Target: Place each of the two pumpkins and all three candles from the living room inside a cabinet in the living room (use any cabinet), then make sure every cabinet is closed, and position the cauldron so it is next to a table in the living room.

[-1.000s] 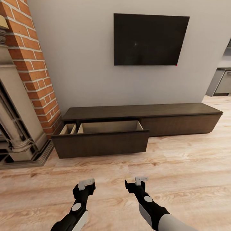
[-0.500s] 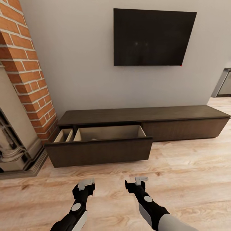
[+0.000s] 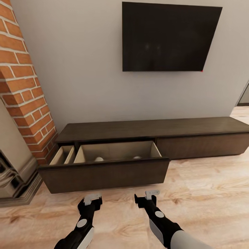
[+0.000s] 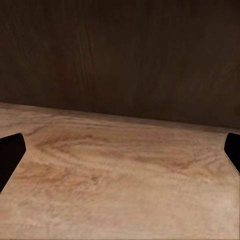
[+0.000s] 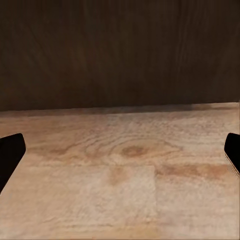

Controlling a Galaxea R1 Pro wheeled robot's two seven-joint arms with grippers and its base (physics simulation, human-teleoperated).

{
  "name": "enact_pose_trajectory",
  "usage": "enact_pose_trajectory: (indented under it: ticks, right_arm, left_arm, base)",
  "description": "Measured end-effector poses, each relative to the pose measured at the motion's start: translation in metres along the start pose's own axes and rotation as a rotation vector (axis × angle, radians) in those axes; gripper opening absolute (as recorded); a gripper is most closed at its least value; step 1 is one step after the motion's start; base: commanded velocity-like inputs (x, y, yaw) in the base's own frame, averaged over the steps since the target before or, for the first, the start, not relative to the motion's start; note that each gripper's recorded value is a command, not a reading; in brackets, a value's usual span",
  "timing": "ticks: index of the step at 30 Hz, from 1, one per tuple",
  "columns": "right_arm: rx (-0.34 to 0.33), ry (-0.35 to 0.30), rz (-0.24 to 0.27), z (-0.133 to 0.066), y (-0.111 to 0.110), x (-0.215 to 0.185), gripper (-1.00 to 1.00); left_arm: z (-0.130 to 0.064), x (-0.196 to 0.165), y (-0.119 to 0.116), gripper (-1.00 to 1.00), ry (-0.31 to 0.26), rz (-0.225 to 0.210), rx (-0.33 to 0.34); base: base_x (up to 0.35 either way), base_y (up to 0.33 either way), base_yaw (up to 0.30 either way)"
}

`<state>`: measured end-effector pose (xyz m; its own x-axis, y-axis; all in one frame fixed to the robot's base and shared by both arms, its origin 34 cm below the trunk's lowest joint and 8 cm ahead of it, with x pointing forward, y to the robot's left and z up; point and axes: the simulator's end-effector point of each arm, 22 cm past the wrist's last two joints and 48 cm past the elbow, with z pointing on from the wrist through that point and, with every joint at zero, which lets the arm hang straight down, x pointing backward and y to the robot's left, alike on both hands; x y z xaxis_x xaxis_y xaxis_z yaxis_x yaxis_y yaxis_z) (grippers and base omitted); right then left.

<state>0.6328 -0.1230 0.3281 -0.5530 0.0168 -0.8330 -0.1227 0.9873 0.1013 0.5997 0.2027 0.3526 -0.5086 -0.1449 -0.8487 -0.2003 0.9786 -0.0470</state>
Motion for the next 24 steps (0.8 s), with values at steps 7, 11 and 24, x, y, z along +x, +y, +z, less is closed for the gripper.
enact_pose_trajectory:
  ticks: [7, 11, 24]
  right_arm:
    - [0.000, -0.003, -0.001, 0.0000, -0.0007, -0.0006, 1.00]
    - [-0.002, -0.003, -0.002, 0.0002, 0.0002, -0.0005, 1.00]
    - [-0.002, -0.005, -0.002, 0.0003, 0.0003, -0.0007, 1.00]
  left_arm:
    - [0.0000, 0.0001, 0.0000, 1.00, 0.000, 0.000, 0.000]
    - [0.0002, 0.0003, 0.0000, 1.00, 0.001, 0.001, 0.000]
    - [0.0003, 0.0004, 0.0004, 1.00, 0.001, 0.000, -0.001]
  base:
    - [0.320, 0.000, 0.000]
    - [0.106, 0.000, 0.000]
    - [-0.051, 0.095, 0.000]
